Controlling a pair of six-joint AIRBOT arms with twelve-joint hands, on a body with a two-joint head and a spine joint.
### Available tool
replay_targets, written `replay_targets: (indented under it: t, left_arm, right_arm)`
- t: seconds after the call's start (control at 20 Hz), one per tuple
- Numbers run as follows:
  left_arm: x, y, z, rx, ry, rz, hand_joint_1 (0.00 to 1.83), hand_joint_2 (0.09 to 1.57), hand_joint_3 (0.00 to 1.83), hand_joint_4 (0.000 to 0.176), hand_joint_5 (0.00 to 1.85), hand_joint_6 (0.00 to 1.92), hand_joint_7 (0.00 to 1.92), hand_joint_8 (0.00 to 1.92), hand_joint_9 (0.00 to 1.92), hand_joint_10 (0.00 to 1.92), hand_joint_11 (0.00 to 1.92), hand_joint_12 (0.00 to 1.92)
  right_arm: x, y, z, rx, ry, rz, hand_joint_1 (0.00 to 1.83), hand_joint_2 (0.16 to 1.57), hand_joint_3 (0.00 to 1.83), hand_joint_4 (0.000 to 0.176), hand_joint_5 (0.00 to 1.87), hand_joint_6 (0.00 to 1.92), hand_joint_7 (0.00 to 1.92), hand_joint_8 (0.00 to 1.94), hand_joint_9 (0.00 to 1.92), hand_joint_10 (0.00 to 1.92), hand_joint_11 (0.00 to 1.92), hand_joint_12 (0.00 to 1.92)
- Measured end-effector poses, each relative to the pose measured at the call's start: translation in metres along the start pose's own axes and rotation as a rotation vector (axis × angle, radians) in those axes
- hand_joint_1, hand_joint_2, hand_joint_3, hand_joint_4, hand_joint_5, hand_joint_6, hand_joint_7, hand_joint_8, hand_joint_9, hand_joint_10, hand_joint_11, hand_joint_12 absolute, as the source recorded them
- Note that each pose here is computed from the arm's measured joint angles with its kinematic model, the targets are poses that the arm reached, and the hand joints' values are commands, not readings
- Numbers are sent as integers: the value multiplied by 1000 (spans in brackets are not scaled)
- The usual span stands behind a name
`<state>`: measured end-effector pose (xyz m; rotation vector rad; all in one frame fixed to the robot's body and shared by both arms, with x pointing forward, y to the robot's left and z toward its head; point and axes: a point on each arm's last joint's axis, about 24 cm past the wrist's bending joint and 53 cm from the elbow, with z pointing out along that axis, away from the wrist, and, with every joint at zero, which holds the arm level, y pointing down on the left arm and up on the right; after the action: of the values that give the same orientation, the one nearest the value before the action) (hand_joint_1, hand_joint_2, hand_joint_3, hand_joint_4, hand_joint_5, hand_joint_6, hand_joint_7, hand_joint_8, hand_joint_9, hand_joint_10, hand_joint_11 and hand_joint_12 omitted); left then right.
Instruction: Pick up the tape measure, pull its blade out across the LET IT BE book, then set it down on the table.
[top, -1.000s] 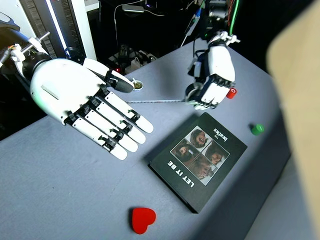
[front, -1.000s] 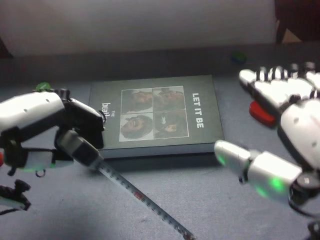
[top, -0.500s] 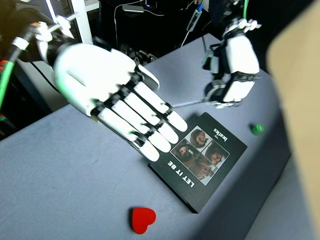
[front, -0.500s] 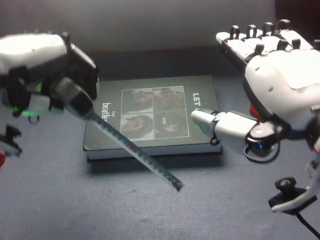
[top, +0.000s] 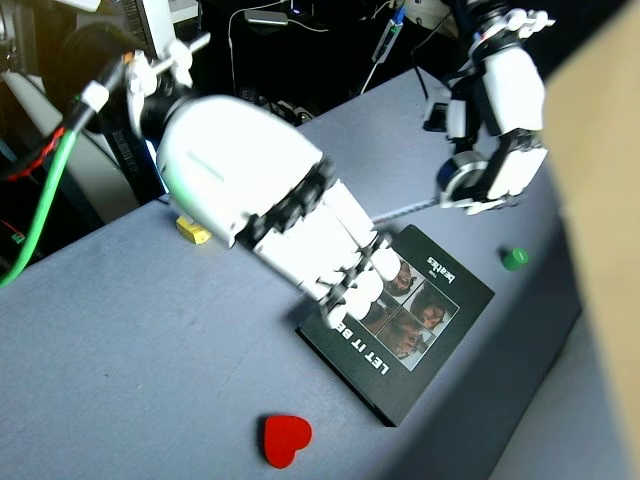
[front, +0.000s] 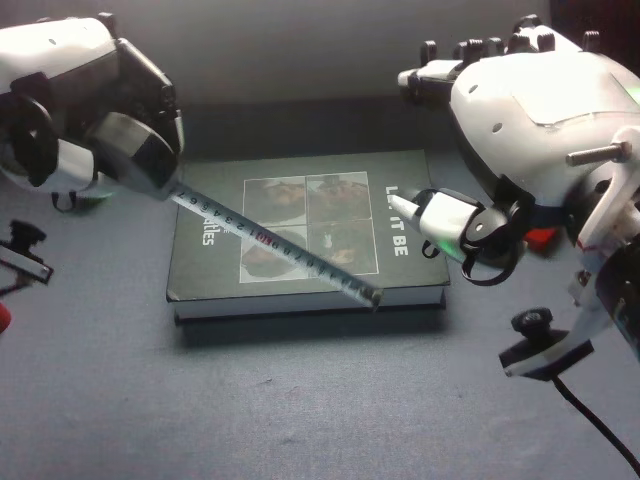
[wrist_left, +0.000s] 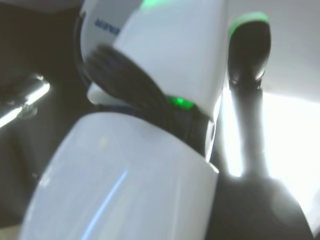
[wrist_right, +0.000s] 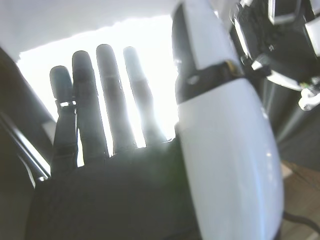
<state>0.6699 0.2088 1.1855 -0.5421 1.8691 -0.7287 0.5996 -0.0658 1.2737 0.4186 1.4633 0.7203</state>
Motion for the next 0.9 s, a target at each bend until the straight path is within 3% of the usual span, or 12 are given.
replay_targets:
  t: [0.1,0.2,0.25,0.4,0.5,0.6,0.65,0.75,0.9]
  left_arm:
    - [-4,15,-5,-103,-32,-19,1494,1082,0,0,877,984,1120,597,986,974,902,1454]
    - [-13,30,-14,-232,-85,-11,1494,1081,0,0,879,968,1116,598,1009,960,884,1472]
    - [-15,48,-23,-336,-113,-56,1494,1081,0,0,880,966,1117,597,1011,958,881,1474]
    - [-12,59,-31,-420,-133,-132,1494,1082,0,0,878,966,1116,599,1010,958,880,1475]
    - [-12,56,-34,-444,-157,-199,1494,1082,0,0,877,974,1119,595,999,968,884,1472]
    - [-11,49,-34,-445,-175,-290,1494,1083,0,0,879,979,1124,589,991,975,881,1475]
    - [-10,47,-35,-440,-180,-362,1494,1083,0,0,879,979,1124,589,991,975,881,1475]
    - [-10,45,-35,-430,-198,-431,1494,1084,0,0,868,981,1126,592,991,976,882,1475]
    - [-1,43,-39,-432,-193,-463,1494,1088,0,0,857,993,1105,625,992,981,874,1486]
  right_arm:
    - [0,-4,0,18,-2,4,927,1118,2,0,612,17,669,9,616,24,172,1132]
    - [-4,-5,0,24,-15,7,933,1123,2,0,656,25,719,20,677,40,208,1142]
    - [-5,-4,1,21,-16,13,933,1123,2,0,662,26,727,22,685,42,213,1143]
    - [-7,-4,3,20,-21,13,938,1126,3,0,686,33,743,26,701,47,230,1151]
    - [-7,-4,3,20,-22,12,941,1126,2,0,698,33,763,28,720,51,251,1160]
    - [-7,-4,3,20,-22,12,942,1128,2,0,702,26,772,22,730,47,265,1167]
    - [-7,-4,3,20,-22,12,942,1128,2,0,702,26,772,22,730,47,265,1167]
    - [-7,-3,3,17,-23,11,943,1129,2,0,706,24,781,22,736,46,248,1160]
    - [-8,0,3,5,-26,9,944,1130,2,0,705,20,786,21,739,44,245,1159]
